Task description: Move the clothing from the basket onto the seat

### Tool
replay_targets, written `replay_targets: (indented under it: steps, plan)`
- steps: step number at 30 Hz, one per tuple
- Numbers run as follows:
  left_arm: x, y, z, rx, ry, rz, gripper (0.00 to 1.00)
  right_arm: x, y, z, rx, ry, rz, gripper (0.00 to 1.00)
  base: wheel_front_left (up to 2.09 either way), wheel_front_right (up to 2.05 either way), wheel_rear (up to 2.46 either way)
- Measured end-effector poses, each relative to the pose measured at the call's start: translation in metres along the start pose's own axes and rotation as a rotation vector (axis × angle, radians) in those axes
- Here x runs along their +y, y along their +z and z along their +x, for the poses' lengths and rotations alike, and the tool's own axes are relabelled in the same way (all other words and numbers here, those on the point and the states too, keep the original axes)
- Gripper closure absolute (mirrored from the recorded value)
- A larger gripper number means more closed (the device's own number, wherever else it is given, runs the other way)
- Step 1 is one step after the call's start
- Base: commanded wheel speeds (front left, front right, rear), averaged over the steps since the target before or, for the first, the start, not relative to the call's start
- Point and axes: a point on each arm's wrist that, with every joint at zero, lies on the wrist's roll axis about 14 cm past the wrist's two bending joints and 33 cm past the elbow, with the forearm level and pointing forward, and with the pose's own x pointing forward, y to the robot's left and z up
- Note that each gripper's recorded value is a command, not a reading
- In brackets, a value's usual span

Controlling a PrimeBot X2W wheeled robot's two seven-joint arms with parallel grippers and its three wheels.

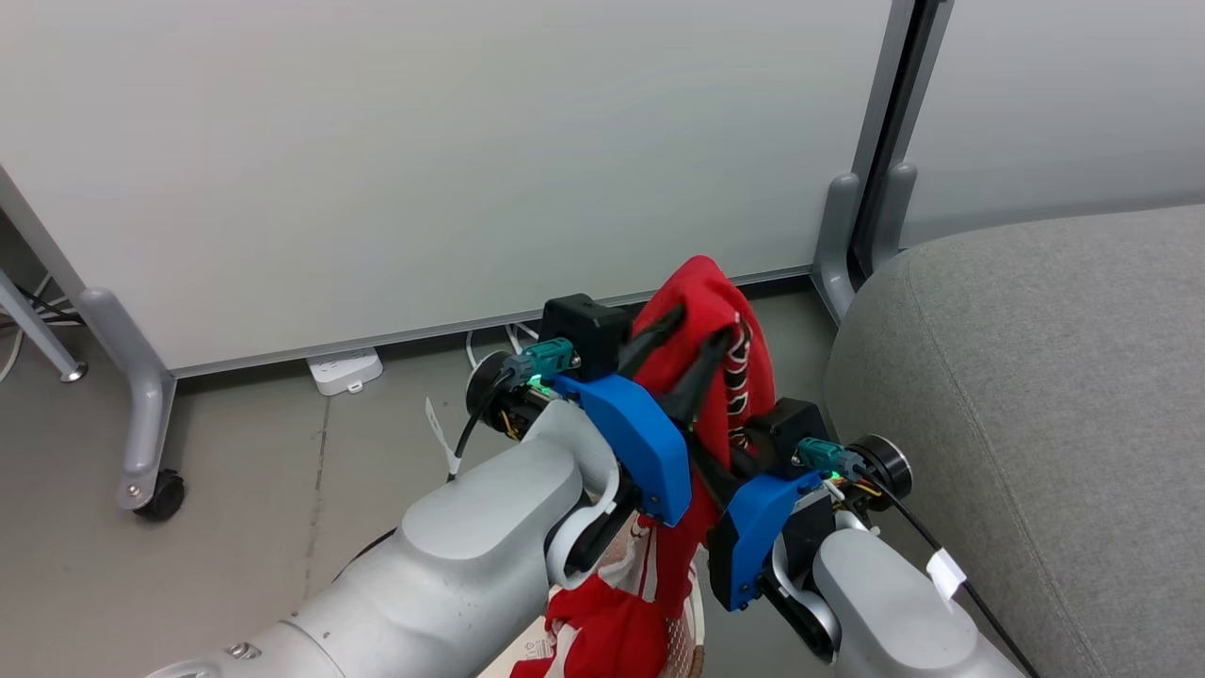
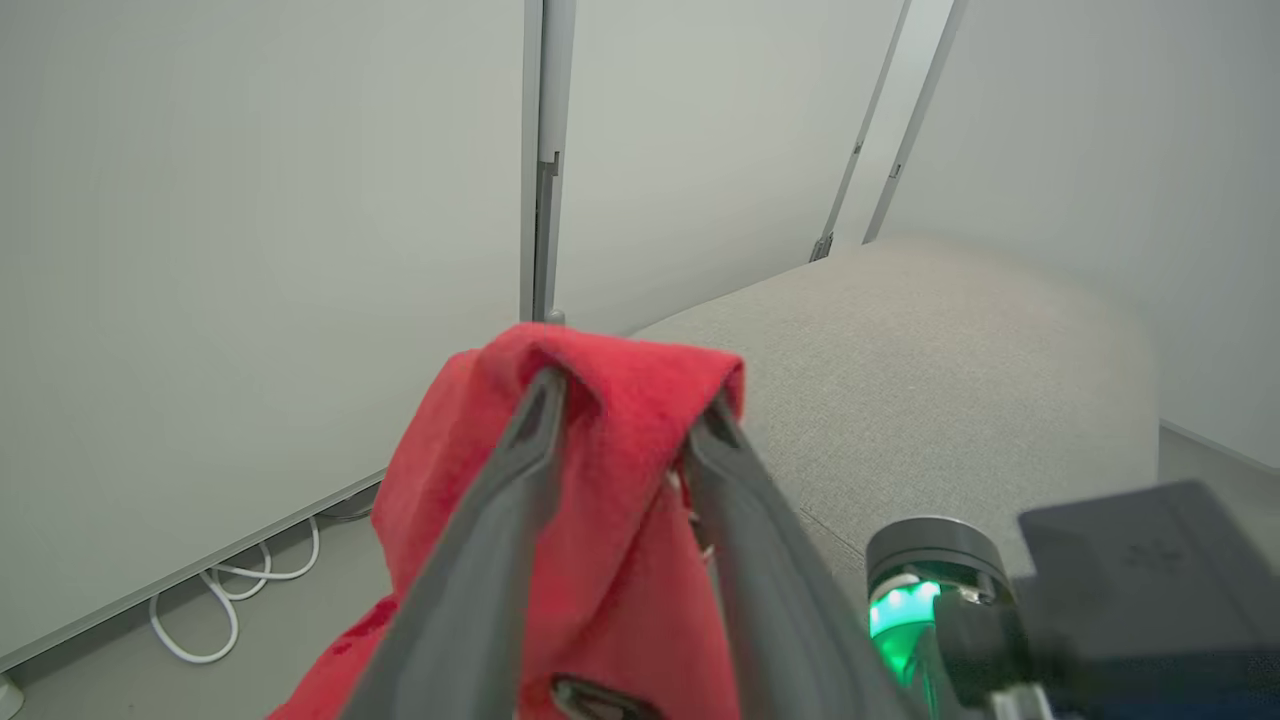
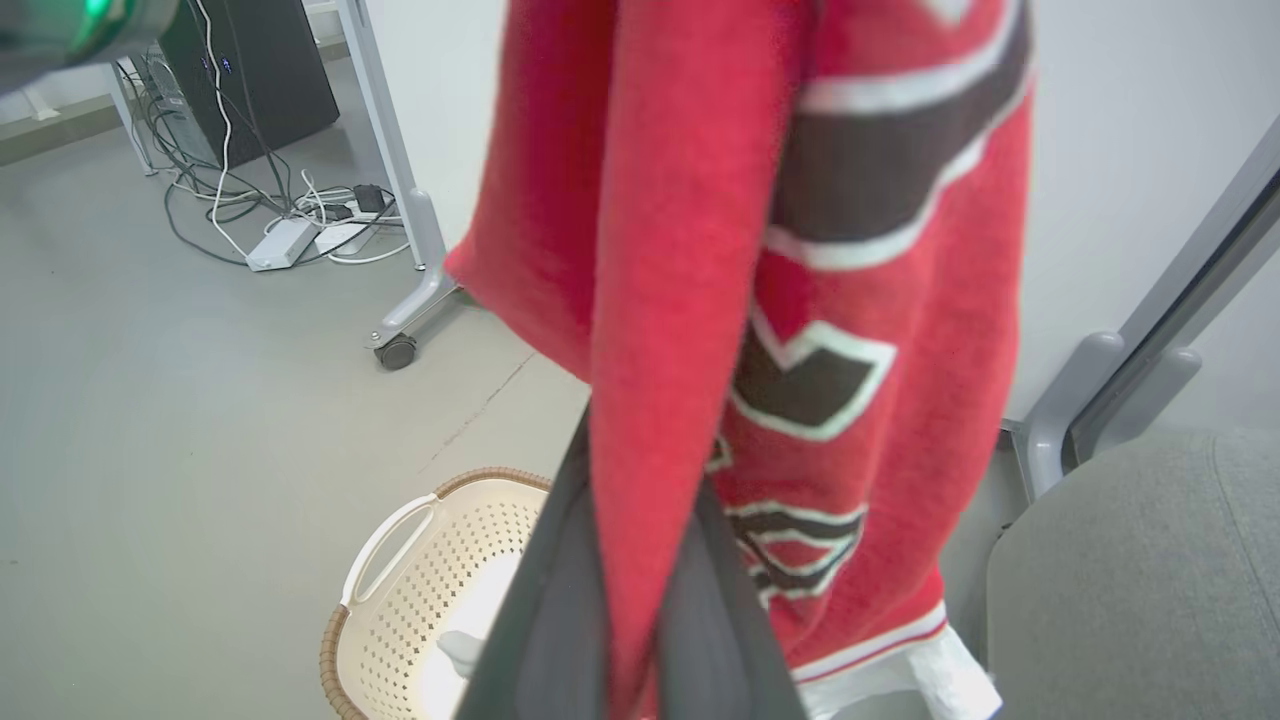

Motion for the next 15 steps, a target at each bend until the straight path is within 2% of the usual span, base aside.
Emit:
replay_targets:
  steps: [8, 15]
  plan:
    - [-0.004, 0.012, 0.0, -0.063, -0.045, -0.004, 0.0, -0.003, -0.002, 0.003, 0.001, -0.006, 0.009, 1.0, 0.0, 0.0, 0.0]
    - [0.014, -0.02, -0.023, -0.062, -0.005, -0.034, 0.0, -0.008, -0.007, 0.004, 0.006, -0.021, 0.017, 1.0, 0.0, 0.0, 0.0]
